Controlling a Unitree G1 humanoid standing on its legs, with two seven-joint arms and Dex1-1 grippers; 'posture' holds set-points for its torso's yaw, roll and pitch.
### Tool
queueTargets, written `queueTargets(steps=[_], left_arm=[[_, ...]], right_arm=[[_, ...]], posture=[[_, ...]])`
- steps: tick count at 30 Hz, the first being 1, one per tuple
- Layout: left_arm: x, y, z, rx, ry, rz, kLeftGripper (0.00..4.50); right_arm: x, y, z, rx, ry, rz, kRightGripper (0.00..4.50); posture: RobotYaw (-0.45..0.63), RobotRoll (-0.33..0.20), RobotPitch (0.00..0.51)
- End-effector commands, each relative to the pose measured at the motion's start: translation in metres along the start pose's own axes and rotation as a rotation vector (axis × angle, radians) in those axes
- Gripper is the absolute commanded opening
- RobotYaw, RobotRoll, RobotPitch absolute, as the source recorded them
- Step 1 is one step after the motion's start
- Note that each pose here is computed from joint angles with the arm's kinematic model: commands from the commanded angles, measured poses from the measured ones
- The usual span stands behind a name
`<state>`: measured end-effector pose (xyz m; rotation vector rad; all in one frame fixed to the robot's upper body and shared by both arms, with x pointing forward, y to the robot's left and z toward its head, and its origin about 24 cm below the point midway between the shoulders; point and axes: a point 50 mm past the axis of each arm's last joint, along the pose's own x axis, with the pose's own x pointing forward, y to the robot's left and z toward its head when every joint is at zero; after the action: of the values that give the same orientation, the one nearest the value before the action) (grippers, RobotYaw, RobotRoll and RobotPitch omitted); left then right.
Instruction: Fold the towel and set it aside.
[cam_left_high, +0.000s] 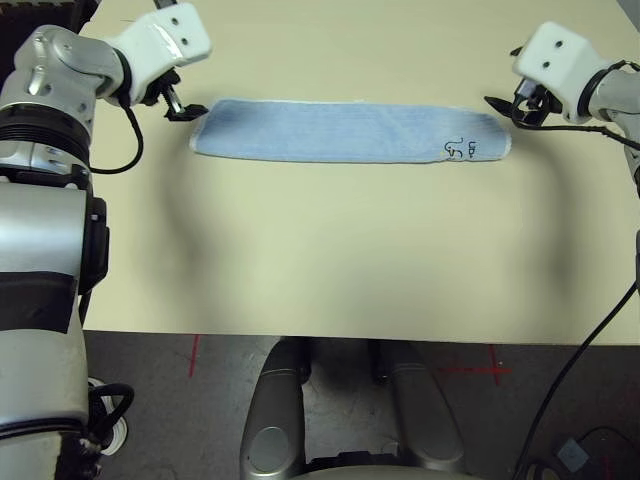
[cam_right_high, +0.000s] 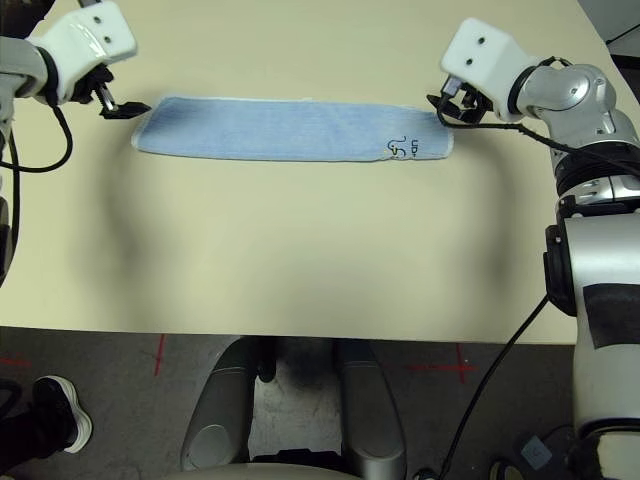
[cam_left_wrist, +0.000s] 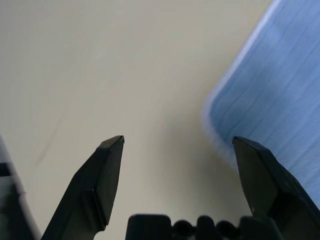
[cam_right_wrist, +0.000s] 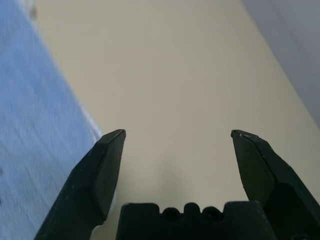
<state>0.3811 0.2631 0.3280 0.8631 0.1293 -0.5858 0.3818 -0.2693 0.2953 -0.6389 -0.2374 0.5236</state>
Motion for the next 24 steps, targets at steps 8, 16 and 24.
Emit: queueTargets(steps=[8,16,24], left_arm=[[0.005,-0.043,-0.007,-0.270,-0.421,-0.503,4.50],[0.016,-0.065,-0.018,-0.094,-0.440,-0.530,4.50],[0.019,-0.071,-0.033,-0.066,-0.404,-0.478,4.50]], right_arm=[[-0.016,0.033,-0.029,0.586,-0.173,0.229,4.47],[-0.014,0.033,-0.034,0.709,-0.147,0.157,4.47],[-0.034,0.027,-0.043,1.115,-0.050,0.130,4.47]], posture=[[0.06,0.000,0.291],[0.06,0.000,0.291],[0.06,0.000,0.291]])
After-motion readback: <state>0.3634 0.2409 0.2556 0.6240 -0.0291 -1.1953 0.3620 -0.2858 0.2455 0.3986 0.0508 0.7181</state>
